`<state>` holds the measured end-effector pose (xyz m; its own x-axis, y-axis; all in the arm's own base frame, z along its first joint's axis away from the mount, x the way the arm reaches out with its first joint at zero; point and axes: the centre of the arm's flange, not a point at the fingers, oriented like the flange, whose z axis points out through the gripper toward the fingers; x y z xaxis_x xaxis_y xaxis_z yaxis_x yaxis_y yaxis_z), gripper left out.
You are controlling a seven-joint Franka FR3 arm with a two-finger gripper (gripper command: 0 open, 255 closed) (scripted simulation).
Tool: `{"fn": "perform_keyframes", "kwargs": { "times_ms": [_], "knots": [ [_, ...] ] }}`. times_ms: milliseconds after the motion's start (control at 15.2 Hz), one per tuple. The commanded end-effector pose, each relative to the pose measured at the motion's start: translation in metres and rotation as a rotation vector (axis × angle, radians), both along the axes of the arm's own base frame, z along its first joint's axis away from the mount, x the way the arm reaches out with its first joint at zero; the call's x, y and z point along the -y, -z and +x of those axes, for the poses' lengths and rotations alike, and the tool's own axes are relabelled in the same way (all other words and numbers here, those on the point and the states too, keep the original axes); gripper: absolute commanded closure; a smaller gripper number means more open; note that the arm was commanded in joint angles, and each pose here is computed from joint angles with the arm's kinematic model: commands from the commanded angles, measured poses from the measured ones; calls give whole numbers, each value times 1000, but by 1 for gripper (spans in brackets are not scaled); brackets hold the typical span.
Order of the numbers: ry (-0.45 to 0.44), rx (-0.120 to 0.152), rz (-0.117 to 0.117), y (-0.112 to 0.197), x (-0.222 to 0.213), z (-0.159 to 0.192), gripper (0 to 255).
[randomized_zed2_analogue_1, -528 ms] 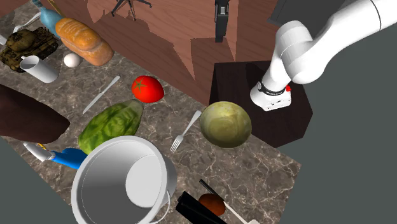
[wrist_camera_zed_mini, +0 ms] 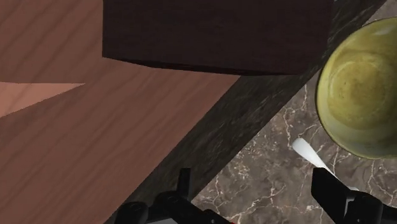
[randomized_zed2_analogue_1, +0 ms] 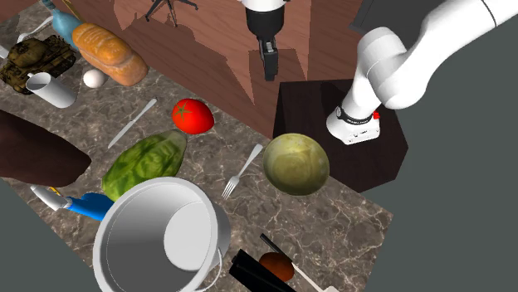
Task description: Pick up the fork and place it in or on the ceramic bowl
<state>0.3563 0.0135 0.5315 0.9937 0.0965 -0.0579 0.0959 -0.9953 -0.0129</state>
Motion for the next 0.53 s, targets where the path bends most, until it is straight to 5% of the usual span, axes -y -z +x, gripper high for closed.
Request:
{"fn": "perform_keyframes", "kwargs": {
  "times_ms": [0, 462],
  "knots": [
    [-72, -11, 15, 20, -11, 20, 0],
    [-315, -53, 65, 80, -64, 69, 0]
  ]
}}
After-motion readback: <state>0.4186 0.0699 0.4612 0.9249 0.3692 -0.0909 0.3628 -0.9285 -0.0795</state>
